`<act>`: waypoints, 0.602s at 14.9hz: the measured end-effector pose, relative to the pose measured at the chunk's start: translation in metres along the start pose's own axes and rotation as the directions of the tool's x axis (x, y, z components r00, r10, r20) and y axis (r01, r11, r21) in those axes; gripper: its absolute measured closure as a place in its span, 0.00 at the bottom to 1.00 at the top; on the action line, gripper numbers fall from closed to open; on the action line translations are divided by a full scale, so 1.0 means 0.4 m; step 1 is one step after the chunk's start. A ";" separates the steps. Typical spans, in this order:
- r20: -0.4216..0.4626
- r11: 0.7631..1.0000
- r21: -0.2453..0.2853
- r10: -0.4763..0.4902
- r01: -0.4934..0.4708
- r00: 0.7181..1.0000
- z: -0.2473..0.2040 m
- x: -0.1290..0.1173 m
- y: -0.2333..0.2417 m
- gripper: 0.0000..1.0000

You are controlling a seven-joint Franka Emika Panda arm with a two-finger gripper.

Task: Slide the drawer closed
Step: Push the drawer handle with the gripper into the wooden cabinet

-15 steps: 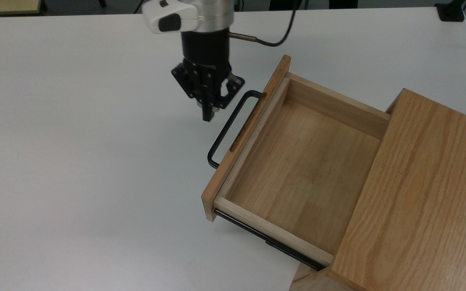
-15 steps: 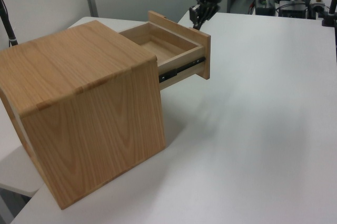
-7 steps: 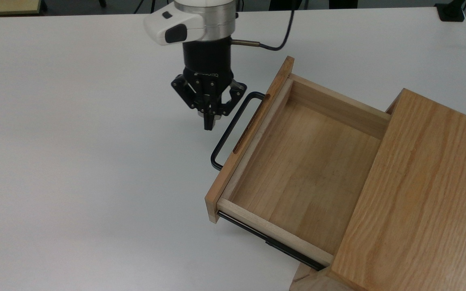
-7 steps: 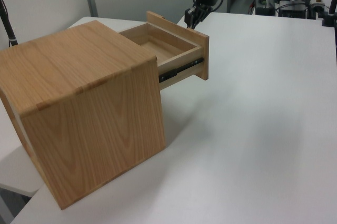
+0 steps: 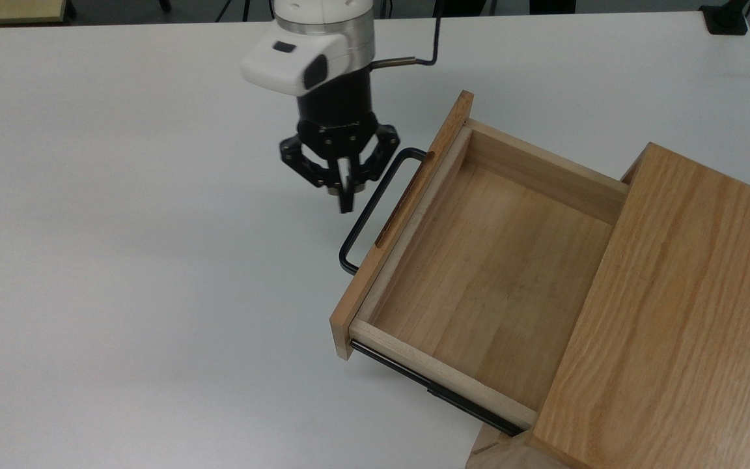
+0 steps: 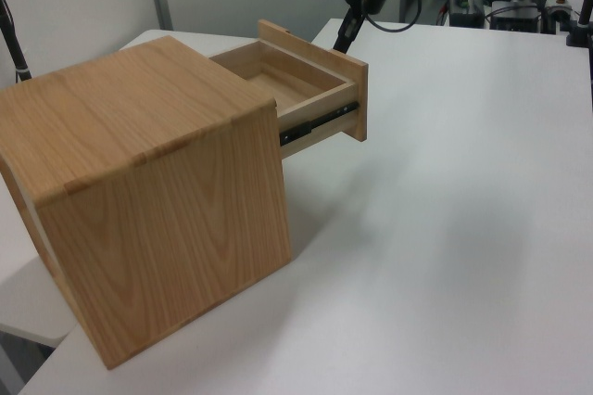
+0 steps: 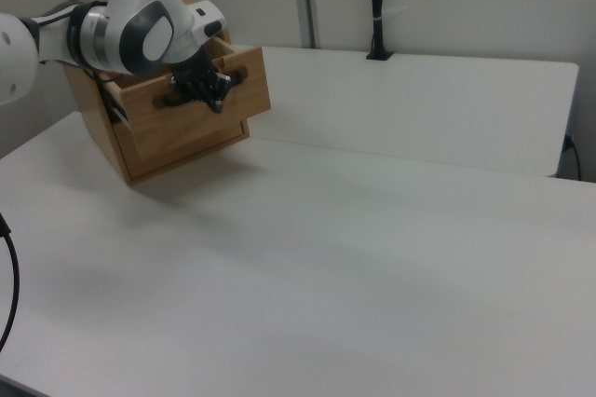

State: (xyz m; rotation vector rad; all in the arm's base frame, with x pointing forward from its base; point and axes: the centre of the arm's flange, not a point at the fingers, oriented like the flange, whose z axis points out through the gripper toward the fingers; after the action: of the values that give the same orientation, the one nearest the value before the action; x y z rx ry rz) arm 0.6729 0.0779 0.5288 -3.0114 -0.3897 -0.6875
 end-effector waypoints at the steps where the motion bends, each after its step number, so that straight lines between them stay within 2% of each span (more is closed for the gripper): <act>1: -0.010 0.996 0.044 -0.075 0.075 0.997 0.003 0.002 -0.014 0.96; 4: -0.045 0.967 0.108 -0.225 0.229 0.973 0.009 0.001 -0.017 0.96; 9: -0.077 0.915 0.142 -0.370 0.377 0.926 0.022 0.009 -0.076 0.99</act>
State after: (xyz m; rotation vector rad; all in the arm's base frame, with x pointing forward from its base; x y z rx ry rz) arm 0.6722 0.1089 0.5215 -2.7903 -0.9866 -0.7079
